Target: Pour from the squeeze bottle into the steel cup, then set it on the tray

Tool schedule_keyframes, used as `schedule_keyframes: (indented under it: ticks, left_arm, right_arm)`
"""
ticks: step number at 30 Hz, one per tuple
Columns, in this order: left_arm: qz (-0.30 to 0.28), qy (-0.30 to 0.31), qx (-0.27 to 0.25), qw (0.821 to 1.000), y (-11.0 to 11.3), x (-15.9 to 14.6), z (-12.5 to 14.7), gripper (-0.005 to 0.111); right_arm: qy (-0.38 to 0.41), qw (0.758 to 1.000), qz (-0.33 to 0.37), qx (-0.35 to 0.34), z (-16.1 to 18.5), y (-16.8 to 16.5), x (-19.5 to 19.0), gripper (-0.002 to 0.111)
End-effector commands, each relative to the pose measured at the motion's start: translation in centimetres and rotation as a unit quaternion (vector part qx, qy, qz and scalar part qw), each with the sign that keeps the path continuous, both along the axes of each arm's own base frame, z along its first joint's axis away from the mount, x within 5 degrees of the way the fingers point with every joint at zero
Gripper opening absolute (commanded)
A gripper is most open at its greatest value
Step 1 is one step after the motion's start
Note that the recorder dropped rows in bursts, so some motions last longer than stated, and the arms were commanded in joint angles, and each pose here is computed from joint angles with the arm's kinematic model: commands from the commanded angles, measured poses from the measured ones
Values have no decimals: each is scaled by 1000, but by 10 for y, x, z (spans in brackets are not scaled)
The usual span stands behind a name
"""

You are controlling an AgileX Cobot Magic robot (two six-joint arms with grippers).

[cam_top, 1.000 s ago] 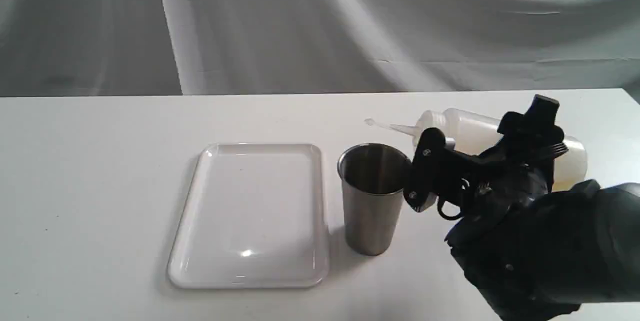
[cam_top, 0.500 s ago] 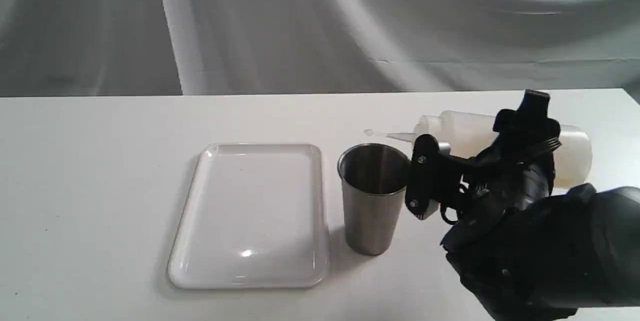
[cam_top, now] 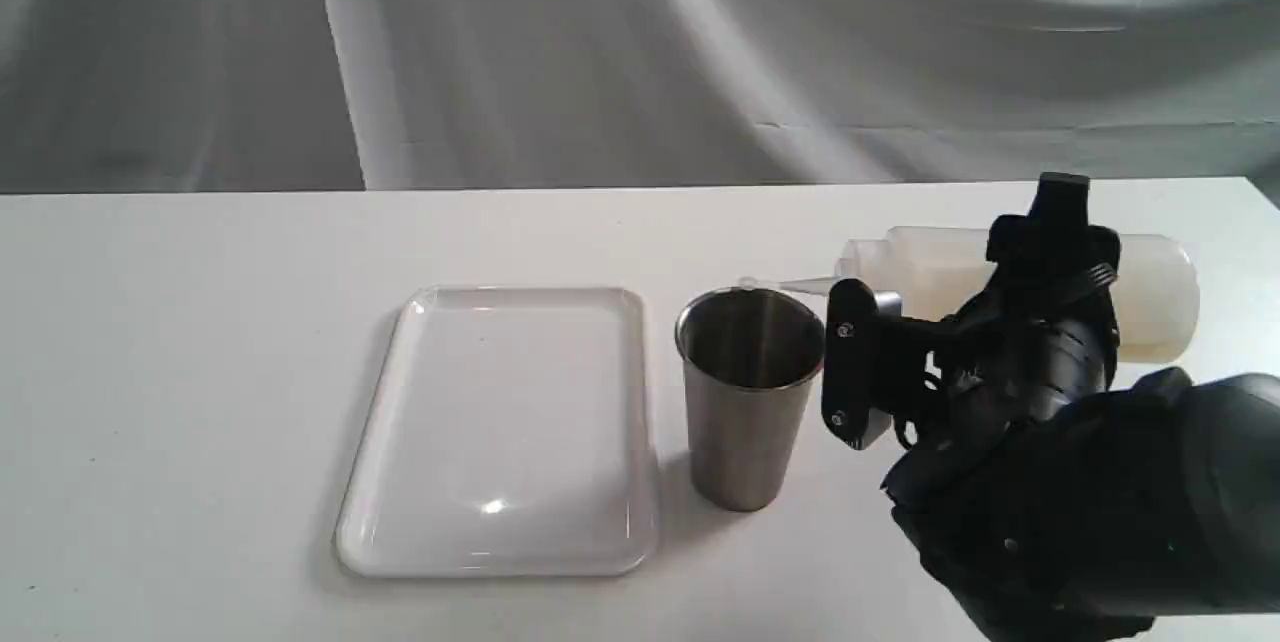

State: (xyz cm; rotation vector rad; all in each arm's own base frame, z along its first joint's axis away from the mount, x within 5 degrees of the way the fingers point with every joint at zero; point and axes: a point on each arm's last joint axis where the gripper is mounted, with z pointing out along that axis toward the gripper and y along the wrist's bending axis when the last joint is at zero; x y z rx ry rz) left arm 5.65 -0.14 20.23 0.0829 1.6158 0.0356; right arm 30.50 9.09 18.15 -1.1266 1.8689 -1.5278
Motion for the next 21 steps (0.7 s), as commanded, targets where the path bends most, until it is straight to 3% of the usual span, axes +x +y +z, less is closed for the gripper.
schedule_keyframes:
  ticks: [1, 21]
  left_arm:
    - [-3, -1, -1, 1000, 0, 0, -1, 8]
    - [-3, -1, 0, 1000, 0, 0, -1, 8]
  right_arm:
    - [-18, 1000, -2, -26, 7, -2, -1, 40]
    - [-8, 999, 7, -50, 16, -3, -3, 40]
